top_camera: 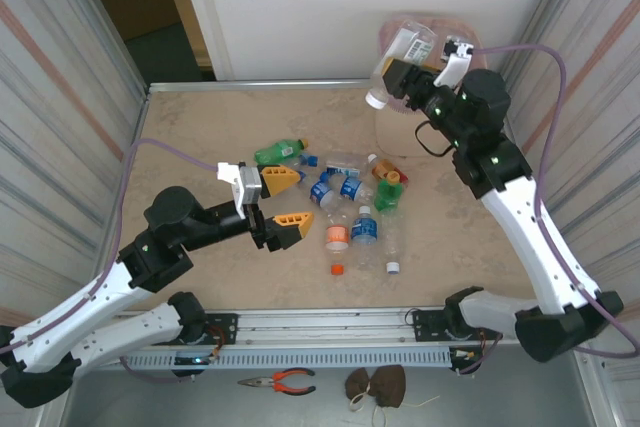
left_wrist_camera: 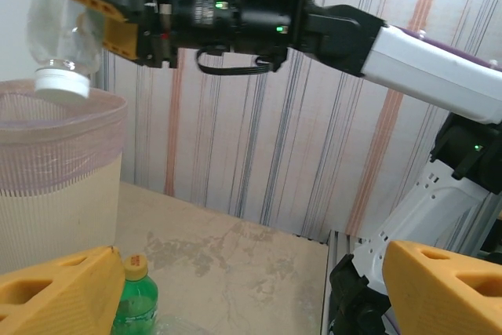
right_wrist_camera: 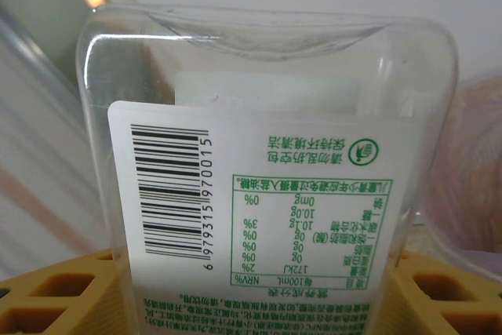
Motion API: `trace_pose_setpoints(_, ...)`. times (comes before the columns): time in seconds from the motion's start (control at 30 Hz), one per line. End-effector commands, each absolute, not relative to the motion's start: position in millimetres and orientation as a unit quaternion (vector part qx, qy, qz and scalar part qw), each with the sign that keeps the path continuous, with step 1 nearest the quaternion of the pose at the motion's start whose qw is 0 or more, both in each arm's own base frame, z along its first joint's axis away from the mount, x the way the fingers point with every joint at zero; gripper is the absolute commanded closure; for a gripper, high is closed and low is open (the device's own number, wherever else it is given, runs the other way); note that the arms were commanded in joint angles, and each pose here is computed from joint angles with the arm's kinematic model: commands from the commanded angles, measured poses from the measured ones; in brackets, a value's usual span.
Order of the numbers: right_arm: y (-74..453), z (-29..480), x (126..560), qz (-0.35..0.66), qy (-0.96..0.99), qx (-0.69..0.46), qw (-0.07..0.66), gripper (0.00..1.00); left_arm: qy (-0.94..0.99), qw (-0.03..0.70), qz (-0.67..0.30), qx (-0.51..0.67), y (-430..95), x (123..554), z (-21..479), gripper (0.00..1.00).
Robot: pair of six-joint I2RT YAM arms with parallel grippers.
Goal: Put the plastic bottles in the bin
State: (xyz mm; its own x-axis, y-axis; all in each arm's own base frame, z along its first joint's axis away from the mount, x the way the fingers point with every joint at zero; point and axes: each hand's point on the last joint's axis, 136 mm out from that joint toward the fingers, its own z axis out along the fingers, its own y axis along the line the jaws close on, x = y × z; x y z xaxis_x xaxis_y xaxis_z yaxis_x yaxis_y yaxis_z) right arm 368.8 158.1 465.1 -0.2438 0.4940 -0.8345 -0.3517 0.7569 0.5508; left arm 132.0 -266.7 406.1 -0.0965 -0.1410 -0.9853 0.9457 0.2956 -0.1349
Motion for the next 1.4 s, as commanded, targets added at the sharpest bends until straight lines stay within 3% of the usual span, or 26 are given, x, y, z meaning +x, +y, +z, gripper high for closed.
trace_pose_setpoints(0.0, 134, 487, 390, 0.361, 0.678, 0.126, 0.628, 0.53, 0.567, 0.579, -0.473, 0.346, -261, 133, 409, 0.14)
trace_pose_setpoints(0.2, 86, 463, 446, 0.343, 0.667, 0.279, 0.600, 0.54, 0.576, 0.575, -0.471, 0.341, -262, 136, 404, 0.15)
trace_pose_setpoints(0.53, 36, 389, 516, 0.335, 0.637, 0.496, 0.486, 0.52, 0.594, 0.566, -0.464, 0.334, -266, 144, 393, 0.15)
trace_pose_setpoints(0.93, 47, 332, 584, 0.332, 0.619, 0.577, 0.417, 0.45, 0.635, 0.551, -0.436, 0.321, -267, 160, 369, 0.15)
trace_pose_setpoints(1.37, 48, 259, 620, 0.301, 0.613, 0.633, 0.364, 0.38, 0.678, 0.541, -0.408, 0.285, -248, 182, 341, 0.15)
